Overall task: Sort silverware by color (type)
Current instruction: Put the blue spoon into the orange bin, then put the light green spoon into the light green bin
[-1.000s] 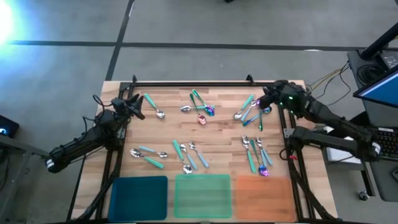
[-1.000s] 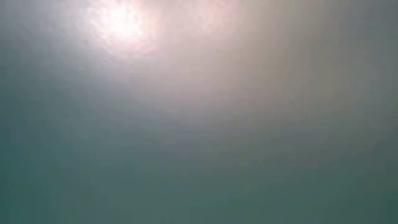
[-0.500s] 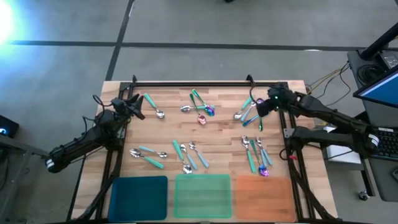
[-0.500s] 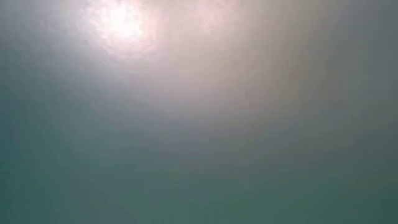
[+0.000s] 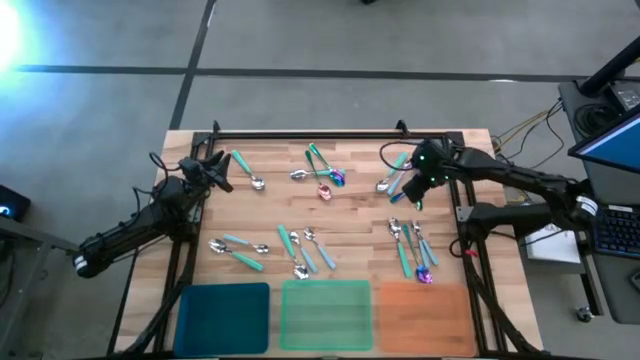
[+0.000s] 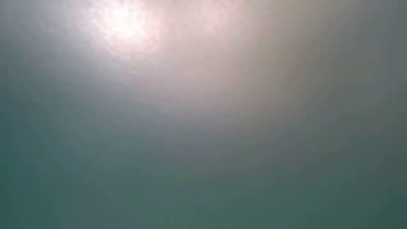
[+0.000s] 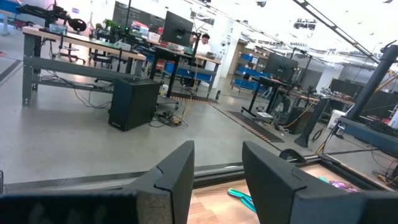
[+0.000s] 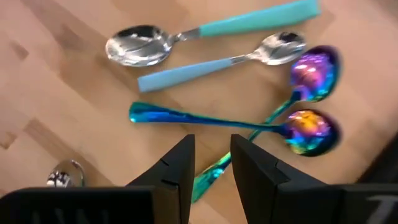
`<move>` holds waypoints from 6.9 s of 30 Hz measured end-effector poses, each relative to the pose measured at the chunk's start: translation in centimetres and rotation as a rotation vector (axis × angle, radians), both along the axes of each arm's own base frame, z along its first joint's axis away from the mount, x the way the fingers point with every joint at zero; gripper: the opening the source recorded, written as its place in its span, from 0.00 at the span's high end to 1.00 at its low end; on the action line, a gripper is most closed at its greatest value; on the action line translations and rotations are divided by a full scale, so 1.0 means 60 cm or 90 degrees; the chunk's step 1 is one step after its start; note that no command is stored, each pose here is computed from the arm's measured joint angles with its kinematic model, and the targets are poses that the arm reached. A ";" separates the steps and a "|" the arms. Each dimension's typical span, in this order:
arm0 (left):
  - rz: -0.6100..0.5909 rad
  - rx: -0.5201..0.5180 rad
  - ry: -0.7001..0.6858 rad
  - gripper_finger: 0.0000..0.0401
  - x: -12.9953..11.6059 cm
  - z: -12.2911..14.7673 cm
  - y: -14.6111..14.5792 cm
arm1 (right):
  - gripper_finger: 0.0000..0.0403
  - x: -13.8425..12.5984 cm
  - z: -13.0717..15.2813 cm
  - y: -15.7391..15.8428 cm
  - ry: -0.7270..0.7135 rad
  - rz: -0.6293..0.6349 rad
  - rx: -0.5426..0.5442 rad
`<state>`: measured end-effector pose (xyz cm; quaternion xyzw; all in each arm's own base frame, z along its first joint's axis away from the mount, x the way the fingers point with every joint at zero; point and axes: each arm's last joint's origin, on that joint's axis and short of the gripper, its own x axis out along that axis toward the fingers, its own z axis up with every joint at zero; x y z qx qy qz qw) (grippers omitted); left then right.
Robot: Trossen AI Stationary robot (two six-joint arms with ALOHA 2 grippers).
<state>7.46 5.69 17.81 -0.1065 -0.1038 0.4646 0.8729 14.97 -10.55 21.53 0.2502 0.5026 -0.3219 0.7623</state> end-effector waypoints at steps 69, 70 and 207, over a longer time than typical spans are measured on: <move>0.000 0.000 0.000 0.70 0.000 0.000 0.000 | 0.96 0.085 -0.137 -0.067 0.357 0.445 0.050; 0.000 0.000 0.000 0.70 0.000 0.000 0.000 | 0.96 0.086 -0.137 -0.067 0.355 0.442 0.048; -0.136 0.027 -0.260 0.70 -0.003 0.045 -0.010 | 0.84 0.114 -0.006 0.468 -0.087 0.384 -0.070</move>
